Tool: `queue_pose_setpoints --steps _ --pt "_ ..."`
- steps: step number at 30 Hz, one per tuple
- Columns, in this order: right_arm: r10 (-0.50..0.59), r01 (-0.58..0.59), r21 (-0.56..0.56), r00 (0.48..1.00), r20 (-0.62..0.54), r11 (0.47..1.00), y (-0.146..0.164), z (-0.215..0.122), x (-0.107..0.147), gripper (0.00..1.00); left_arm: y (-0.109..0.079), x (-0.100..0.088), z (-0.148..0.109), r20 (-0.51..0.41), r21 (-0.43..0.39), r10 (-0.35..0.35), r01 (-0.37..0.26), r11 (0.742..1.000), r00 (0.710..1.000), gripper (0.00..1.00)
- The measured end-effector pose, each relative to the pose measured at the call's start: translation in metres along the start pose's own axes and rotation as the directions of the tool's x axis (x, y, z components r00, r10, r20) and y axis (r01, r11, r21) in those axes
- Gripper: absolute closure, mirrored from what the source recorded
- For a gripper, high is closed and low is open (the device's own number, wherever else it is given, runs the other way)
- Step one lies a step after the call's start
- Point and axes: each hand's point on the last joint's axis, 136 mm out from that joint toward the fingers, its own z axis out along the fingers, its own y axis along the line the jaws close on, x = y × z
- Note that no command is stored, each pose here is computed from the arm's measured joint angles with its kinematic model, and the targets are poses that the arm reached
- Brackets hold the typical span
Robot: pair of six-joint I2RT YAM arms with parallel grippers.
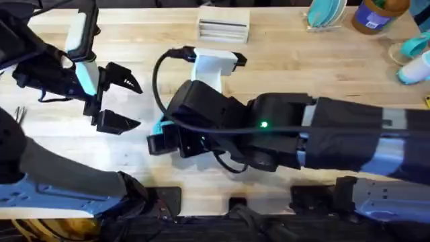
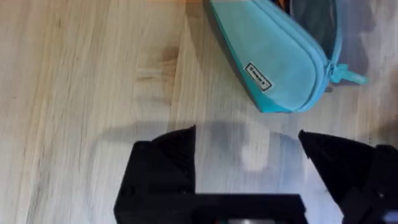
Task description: Unzip the bag, pick up the pens from the table one at a time and place them inside, then zip the bag closed.
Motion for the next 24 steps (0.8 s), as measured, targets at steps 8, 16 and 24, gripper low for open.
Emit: queue_pose_setpoints --steps 8,16,24 --pt "0.095 -0.093 -0.031 0.993 0.063 0.995 0.006 0.027 -0.013 0.005 -0.017 -0.010 -0.001 0.033 0.067 -0.056 0.054 0.996 0.998 0.007" --pt "0.169 -0.162 -0.081 0.982 0.083 0.983 0.015 0.039 -0.019 0.003 -0.033 -0.013 -0.002 0.026 0.136 -0.097 0.092 0.986 0.995 0.007" --pt "0.194 -0.186 -0.092 0.977 0.085 0.978 0.017 0.050 -0.020 0.007 -0.033 -0.013 -0.002 0.027 0.137 -0.098 0.093 0.986 0.995 0.007"
